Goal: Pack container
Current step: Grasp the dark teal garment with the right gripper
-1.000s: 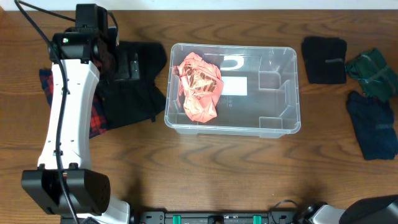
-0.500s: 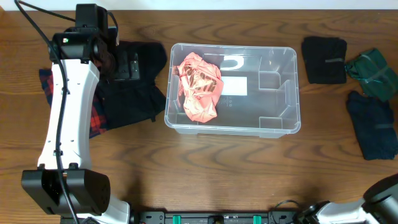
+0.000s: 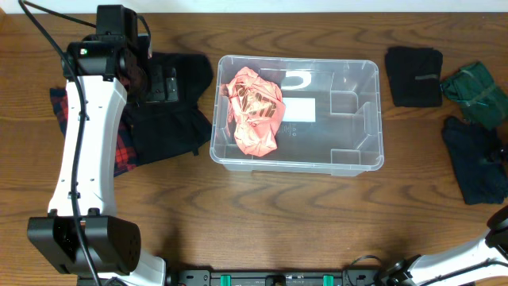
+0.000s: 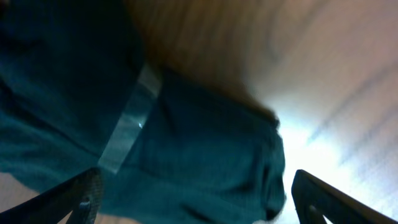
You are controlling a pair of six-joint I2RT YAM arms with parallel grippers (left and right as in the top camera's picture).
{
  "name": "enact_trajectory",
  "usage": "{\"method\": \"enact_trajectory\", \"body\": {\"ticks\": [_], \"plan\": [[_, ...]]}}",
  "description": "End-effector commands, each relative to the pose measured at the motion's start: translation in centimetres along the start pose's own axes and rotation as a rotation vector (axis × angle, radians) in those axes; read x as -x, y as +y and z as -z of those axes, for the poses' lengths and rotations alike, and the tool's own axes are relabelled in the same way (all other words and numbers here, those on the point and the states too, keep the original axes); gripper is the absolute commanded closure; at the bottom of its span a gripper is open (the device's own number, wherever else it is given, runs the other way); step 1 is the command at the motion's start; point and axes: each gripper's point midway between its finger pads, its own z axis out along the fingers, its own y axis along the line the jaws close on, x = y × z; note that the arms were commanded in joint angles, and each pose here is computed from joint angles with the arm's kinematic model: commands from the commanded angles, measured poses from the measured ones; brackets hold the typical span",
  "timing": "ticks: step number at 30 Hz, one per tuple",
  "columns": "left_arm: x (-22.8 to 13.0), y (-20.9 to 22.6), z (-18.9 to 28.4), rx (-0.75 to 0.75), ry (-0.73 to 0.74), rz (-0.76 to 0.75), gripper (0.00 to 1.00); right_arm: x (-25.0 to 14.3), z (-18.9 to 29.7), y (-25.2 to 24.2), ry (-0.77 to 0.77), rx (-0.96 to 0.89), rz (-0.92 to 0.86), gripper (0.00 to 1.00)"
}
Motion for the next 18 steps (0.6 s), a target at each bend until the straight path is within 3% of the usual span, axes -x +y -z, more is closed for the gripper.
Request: {"method": "enact_trajectory", "body": {"ticks": [1,9,18], "plan": [[0.4,0.2,0.3,0.01,-0.013,0.014,0.02,0.1,-1.2,0.4,0.009,0.029,0.13,0.06],[0.4,0.2,0.3,0.01,-0.013,0.014,0.02,-0.1,-2.6,1.7,0.031,0.077,0.153,0.02],[0.4,0.2,0.3,0.01,-0.013,0.014,0.02,-4.2,-2.3,7.3,0.203,0.37,0.1,0.01]]}}
